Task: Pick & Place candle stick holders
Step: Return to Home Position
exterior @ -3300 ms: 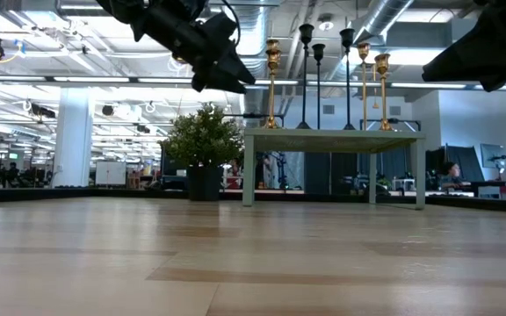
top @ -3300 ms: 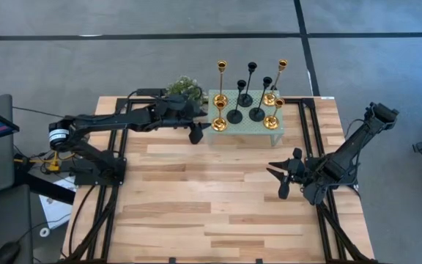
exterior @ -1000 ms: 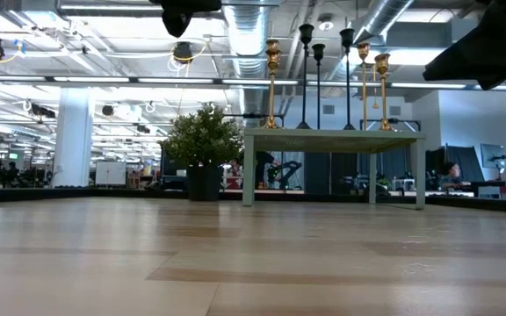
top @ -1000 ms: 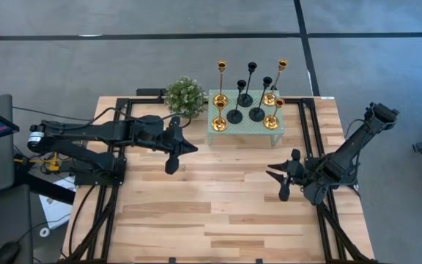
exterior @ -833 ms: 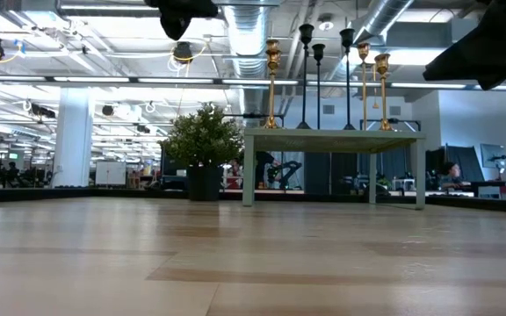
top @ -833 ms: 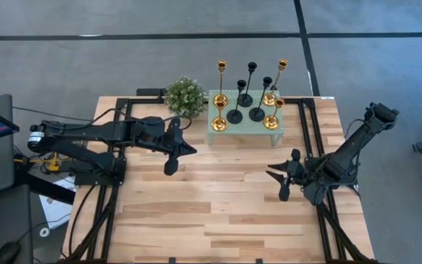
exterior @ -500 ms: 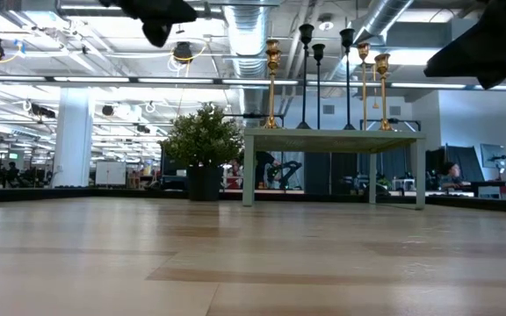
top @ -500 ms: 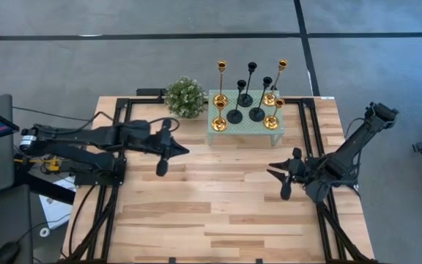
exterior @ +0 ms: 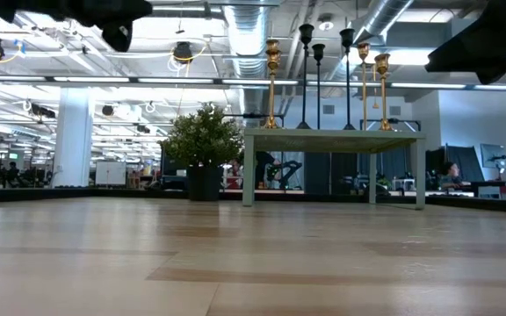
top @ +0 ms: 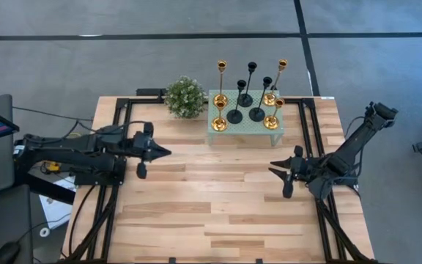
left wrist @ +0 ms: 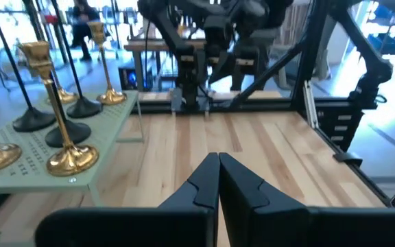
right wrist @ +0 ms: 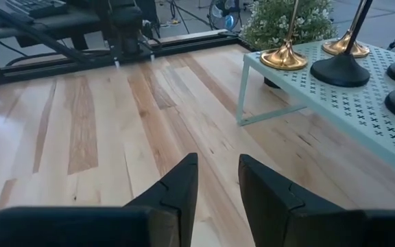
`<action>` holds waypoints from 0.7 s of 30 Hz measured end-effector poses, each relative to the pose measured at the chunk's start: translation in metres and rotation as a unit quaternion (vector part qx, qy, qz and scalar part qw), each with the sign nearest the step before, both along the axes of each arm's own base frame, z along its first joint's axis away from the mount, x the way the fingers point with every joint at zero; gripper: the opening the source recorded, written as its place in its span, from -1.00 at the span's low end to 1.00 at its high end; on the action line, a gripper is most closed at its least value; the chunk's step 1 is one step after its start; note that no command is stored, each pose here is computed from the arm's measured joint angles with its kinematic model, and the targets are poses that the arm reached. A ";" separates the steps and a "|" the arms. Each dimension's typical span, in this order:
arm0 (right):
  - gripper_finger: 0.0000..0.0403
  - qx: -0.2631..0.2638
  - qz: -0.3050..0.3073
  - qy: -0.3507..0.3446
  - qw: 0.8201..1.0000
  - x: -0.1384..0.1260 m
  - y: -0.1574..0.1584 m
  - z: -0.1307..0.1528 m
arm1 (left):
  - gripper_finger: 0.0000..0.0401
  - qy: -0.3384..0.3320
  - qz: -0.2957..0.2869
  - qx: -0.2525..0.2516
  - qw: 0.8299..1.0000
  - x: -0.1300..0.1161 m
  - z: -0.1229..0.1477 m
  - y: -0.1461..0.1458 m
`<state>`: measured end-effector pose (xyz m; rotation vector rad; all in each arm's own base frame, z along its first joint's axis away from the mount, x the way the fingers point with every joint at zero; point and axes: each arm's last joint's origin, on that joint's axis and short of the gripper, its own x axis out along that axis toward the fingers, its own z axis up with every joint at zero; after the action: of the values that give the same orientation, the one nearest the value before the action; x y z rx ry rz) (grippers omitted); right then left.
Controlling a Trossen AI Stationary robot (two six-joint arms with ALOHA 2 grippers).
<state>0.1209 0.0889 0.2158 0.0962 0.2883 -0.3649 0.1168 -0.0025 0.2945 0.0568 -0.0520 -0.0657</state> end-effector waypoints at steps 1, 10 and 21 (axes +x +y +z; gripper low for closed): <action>-0.52 0.000 0.000 0.000 1.000 0.000 0.000 0.000 | -0.96 -0.006 0.000 0.000 1.000 -0.003 -0.003 0.000; -0.52 -0.001 -0.001 -0.001 1.000 -0.002 -0.002 0.001 | -0.96 -0.059 -0.010 0.016 0.998 -0.020 -0.028 -0.001; -0.52 -0.002 -0.001 0.001 1.000 -0.002 -0.002 0.001 | -0.96 -0.091 -0.020 0.022 0.995 -0.032 -0.044 -0.001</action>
<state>0.1188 0.0866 0.2166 0.0912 0.2899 -0.3679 0.0849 -0.0036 0.2509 0.1060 -0.2339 -0.1009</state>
